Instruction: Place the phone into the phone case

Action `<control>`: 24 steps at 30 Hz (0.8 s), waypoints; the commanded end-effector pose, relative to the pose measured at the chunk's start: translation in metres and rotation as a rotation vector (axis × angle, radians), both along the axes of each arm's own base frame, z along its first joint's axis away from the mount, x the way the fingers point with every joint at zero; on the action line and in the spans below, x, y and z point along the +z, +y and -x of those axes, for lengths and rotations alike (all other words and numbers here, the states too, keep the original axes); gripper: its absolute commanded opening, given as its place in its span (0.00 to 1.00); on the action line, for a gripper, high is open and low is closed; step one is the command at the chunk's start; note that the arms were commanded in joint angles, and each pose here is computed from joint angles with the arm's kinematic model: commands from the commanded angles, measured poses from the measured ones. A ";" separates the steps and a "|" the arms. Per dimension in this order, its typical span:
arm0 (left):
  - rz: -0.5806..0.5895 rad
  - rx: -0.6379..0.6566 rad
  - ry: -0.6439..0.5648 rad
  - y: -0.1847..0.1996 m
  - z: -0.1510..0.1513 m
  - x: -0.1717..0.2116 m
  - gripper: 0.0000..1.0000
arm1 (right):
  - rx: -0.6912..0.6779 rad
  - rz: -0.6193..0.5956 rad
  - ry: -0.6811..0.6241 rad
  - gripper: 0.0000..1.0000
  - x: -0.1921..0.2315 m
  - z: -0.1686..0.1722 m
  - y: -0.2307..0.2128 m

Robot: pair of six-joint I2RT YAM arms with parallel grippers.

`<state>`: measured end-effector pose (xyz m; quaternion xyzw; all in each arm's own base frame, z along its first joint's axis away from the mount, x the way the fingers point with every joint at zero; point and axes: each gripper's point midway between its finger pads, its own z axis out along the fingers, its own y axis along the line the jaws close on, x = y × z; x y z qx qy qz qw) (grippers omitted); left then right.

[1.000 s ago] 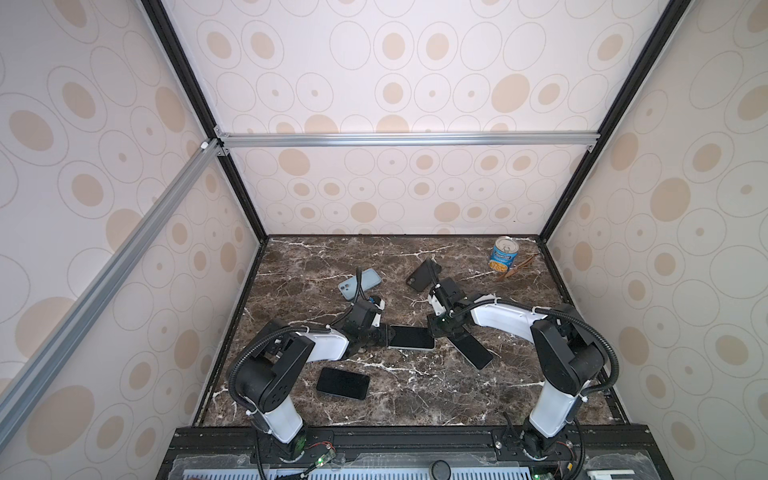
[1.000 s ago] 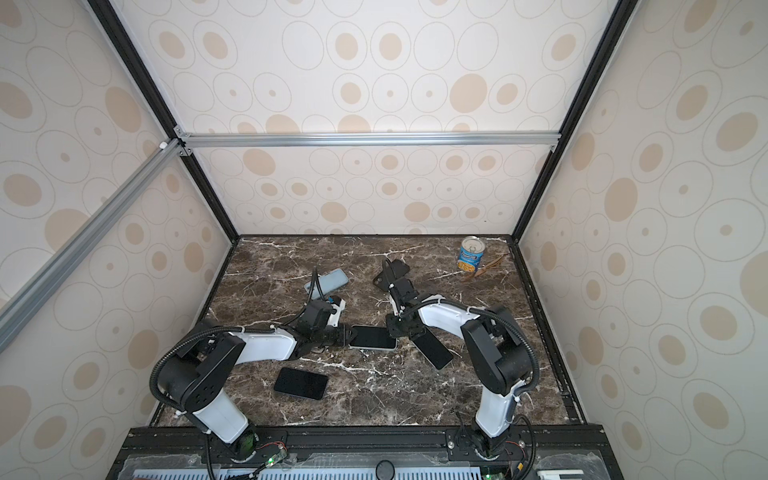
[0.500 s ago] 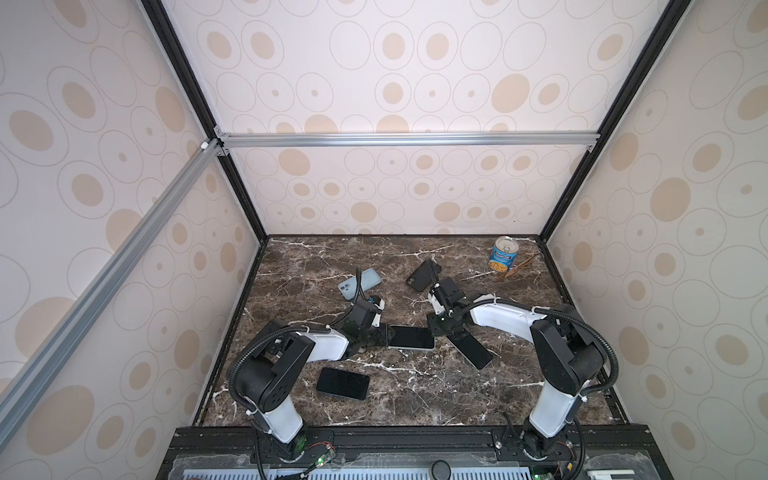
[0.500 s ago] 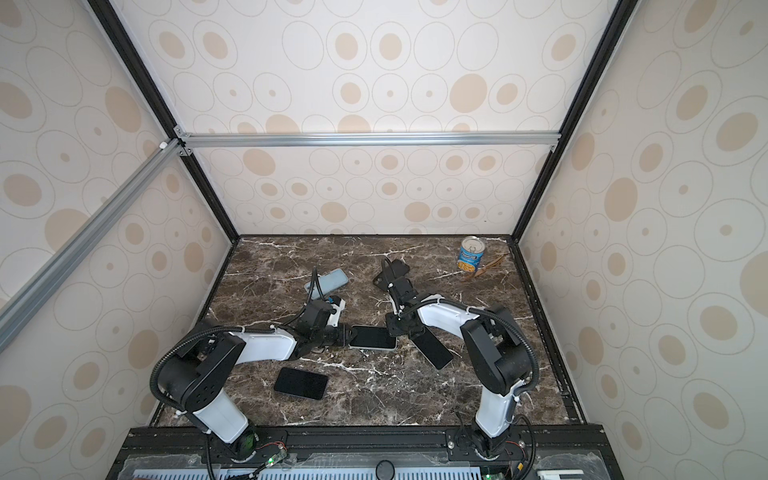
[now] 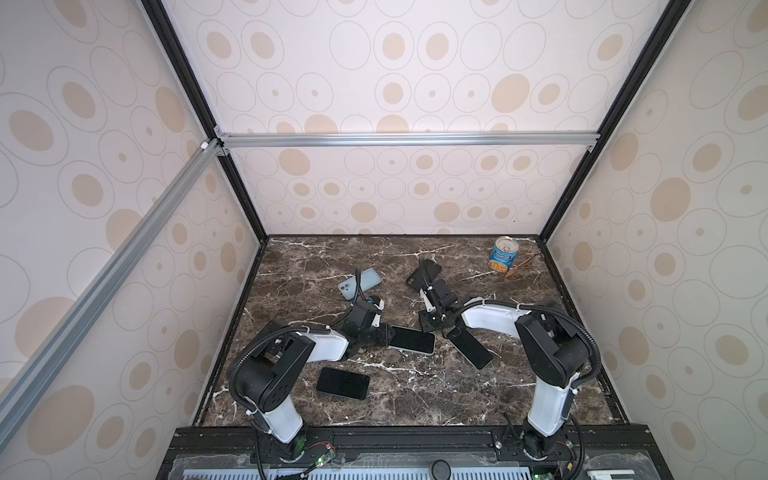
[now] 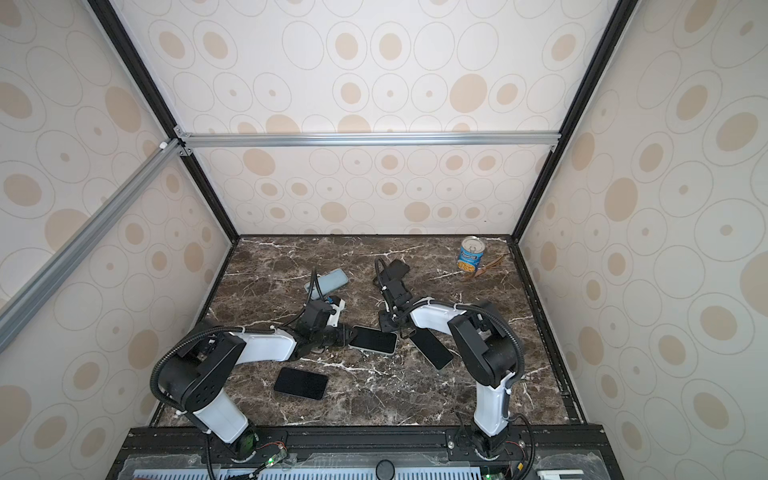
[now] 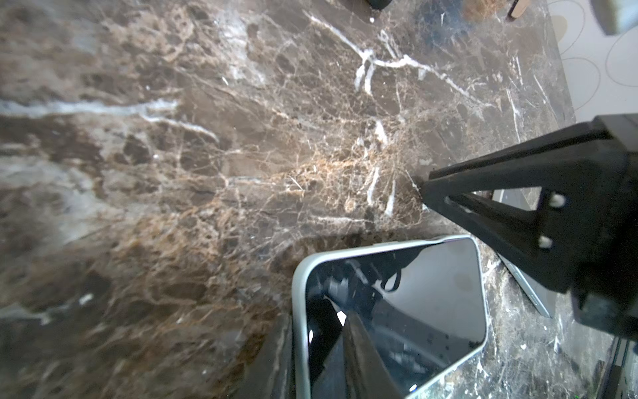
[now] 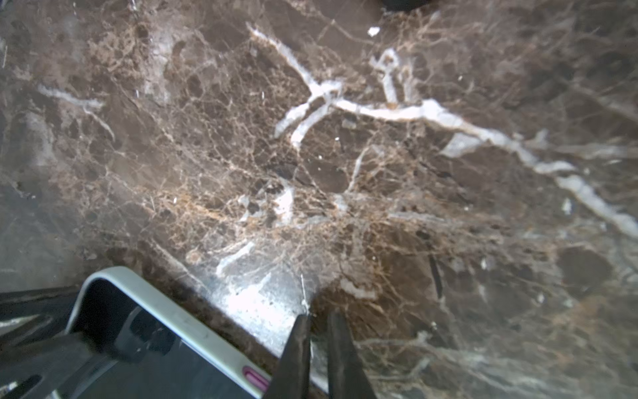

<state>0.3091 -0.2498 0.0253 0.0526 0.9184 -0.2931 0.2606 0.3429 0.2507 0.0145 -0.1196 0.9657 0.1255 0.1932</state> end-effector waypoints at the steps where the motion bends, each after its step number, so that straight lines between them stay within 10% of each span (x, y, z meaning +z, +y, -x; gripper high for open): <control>1: -0.036 0.019 0.031 0.009 0.006 -0.009 0.27 | 0.021 0.228 0.322 0.15 -0.058 0.076 -0.047; 19: -0.020 0.014 0.001 0.006 0.001 0.003 0.27 | 0.128 0.080 0.161 0.29 0.030 0.039 -0.005; 24: -0.042 0.019 -0.004 0.009 0.000 0.008 0.28 | 0.249 0.012 0.159 0.52 0.027 0.057 0.004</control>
